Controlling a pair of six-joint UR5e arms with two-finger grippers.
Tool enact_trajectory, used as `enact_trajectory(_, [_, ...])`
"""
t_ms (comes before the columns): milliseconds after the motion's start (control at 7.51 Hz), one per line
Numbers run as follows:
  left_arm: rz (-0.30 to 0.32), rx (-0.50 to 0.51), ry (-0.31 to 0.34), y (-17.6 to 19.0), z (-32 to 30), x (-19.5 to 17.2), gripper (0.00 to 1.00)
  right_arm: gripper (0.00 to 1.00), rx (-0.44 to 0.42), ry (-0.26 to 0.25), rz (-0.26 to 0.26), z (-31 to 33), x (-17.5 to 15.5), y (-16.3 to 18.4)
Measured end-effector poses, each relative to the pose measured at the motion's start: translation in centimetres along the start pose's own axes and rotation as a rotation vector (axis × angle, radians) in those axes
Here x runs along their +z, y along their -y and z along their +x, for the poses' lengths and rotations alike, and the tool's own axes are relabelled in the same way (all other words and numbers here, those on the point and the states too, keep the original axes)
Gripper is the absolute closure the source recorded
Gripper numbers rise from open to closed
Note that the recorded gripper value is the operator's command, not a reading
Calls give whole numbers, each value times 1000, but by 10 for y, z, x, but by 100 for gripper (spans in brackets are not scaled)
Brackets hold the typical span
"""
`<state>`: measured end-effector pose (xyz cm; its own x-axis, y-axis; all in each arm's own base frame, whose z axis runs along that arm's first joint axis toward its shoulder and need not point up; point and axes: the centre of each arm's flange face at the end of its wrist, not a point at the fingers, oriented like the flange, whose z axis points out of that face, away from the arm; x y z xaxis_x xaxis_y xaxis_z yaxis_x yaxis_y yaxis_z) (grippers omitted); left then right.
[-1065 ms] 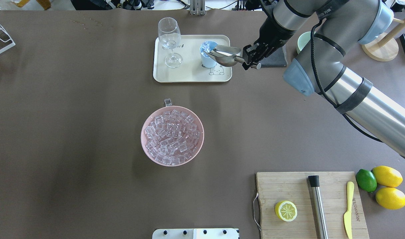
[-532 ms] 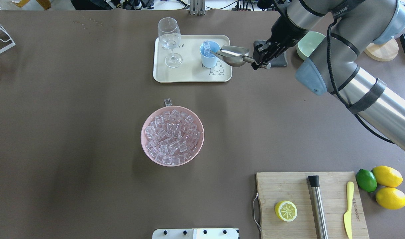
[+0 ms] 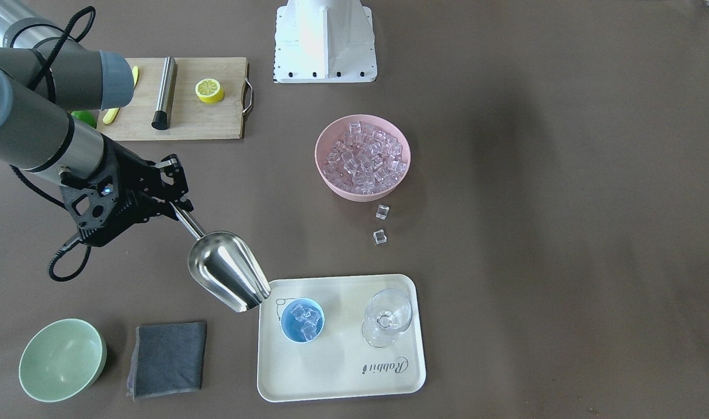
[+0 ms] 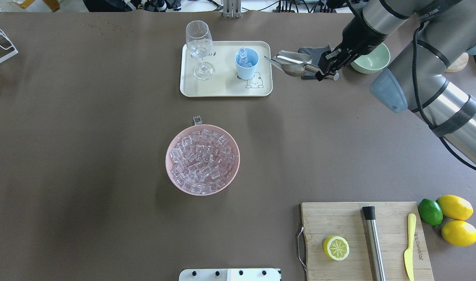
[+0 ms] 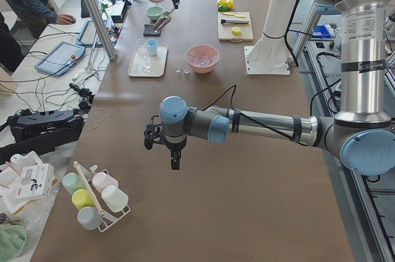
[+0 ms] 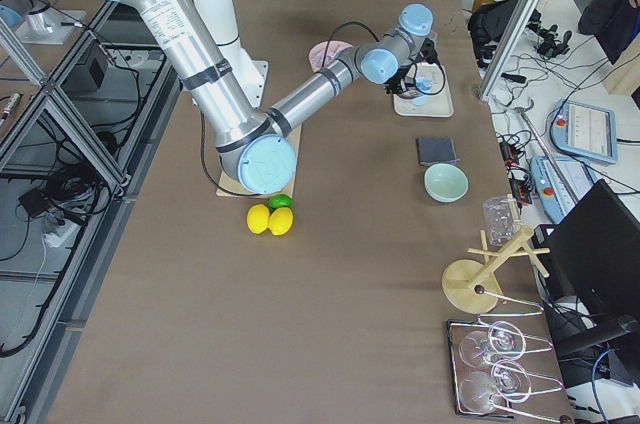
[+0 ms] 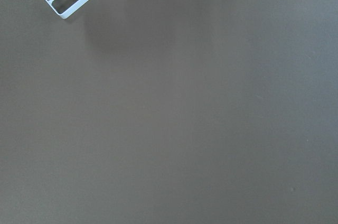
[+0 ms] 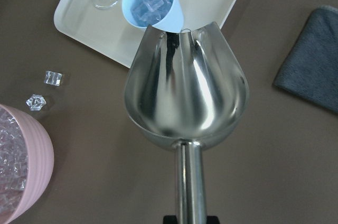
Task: Put ice in cup with scoop
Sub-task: 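Lift the emptied scoop away from the light-blue cup with the right gripper, then carry the metal scoop with the right gripper toward the cutting board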
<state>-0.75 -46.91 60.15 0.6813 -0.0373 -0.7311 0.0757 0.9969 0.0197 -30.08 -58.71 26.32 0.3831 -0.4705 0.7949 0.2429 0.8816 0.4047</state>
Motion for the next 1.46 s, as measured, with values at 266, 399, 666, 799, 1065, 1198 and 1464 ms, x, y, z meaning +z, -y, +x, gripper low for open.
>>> enact_trajectory(266, [-7,0,-16,0,1,1,2,100,56,-68,16,23,-20,-32])
enact_trajectory(399, [-11,-2,-17,-1,-2,3,2,100,95,-114,17,14,-33,-44])
enact_trajectory(666, [-18,-18,-13,-5,-11,6,2,100,216,-174,30,-18,-37,-67])
enact_trajectory(799, [-20,-23,-12,-6,-14,7,2,100,291,-206,53,-34,-30,-83])
enact_trajectory(1065, [-26,-34,-13,-10,-18,8,2,100,417,-290,120,-47,-11,-128])
enact_trajectory(1198, [-29,-36,-14,-12,-19,9,2,100,443,-314,151,-45,-5,-148])
enact_trajectory(1464, [-36,-33,-25,-12,-17,12,2,100,428,-371,200,-41,13,-177])
